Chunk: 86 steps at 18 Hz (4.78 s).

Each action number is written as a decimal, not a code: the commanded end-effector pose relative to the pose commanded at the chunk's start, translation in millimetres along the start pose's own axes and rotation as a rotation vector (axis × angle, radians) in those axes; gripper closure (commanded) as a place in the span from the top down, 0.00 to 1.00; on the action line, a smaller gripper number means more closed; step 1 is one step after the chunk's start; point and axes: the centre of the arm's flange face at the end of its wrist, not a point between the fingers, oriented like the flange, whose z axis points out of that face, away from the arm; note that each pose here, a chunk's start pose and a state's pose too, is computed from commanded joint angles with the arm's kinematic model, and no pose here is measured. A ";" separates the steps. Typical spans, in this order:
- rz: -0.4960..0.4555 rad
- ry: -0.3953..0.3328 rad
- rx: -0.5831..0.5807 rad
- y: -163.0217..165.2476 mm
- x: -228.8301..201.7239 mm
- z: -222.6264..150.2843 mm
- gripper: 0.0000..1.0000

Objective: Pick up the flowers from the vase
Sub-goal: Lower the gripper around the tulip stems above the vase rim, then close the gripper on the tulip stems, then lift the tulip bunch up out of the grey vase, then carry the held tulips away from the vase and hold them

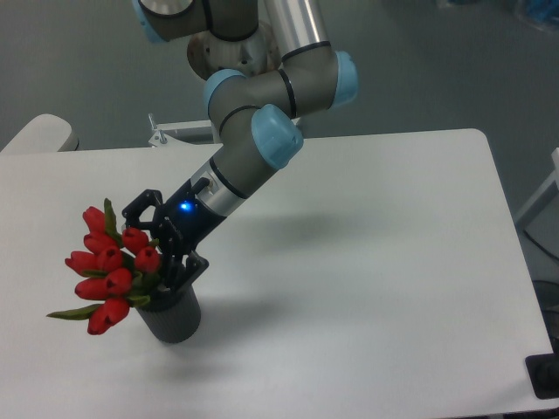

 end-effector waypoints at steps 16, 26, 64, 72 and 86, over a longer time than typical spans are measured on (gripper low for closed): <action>-0.007 -0.032 0.018 -27.3 -8.1 -15.7 0.44; -0.075 -0.069 0.053 -60.2 -6.8 -40.4 0.43; -0.160 -0.265 0.222 -158.1 -2.8 -193.4 0.40; -0.231 -0.372 0.220 -106.2 -79.7 -241.9 0.40; -0.133 -0.441 0.146 -7.1 -169.6 -263.4 0.40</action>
